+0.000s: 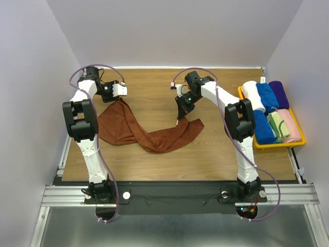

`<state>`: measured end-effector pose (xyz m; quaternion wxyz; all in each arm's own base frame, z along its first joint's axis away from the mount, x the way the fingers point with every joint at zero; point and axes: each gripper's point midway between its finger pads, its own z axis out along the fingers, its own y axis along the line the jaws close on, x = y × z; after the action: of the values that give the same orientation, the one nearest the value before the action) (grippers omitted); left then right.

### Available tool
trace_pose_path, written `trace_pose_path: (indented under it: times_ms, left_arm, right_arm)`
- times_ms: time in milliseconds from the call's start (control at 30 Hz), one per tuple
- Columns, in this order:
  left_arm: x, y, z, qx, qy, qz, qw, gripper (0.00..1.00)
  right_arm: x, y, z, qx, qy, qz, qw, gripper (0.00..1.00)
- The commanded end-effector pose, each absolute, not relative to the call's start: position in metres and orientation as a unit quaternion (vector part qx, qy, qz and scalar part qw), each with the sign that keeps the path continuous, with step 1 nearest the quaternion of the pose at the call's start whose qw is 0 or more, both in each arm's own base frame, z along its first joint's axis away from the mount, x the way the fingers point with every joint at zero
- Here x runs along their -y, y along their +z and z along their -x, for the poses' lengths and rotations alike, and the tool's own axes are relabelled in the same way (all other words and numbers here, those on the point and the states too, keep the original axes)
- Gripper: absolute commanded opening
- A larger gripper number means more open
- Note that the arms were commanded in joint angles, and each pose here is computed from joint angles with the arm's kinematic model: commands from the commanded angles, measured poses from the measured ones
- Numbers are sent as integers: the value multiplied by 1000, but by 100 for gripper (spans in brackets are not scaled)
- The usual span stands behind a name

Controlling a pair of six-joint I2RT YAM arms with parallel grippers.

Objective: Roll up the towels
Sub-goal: Flatten the towel

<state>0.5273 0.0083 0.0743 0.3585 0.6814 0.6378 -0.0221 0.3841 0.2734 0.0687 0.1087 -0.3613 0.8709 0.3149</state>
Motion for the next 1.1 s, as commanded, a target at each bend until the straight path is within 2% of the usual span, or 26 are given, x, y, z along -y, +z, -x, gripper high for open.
trace_pose_path:
  times_ms: [0,500,800,1067]
  left_arm:
    - [-1,102,-530,-561,1,-739,373,61]
    - [23,78,-531,-531,-18,-773,348,64]
    - [35,66,-532,-517,-21,-787,336,55]
    - [33,62,-532,-525,-23,-791,314,6]
  right_arm:
    - [-276,108,-388,-859,328,365,144,1]
    - [-269,100,-388,-863,326,361,135,1]
    - [-263,100,-389,-866,326,355,135,1]
    - [-259,102,-391,-866,327,351,139,1]
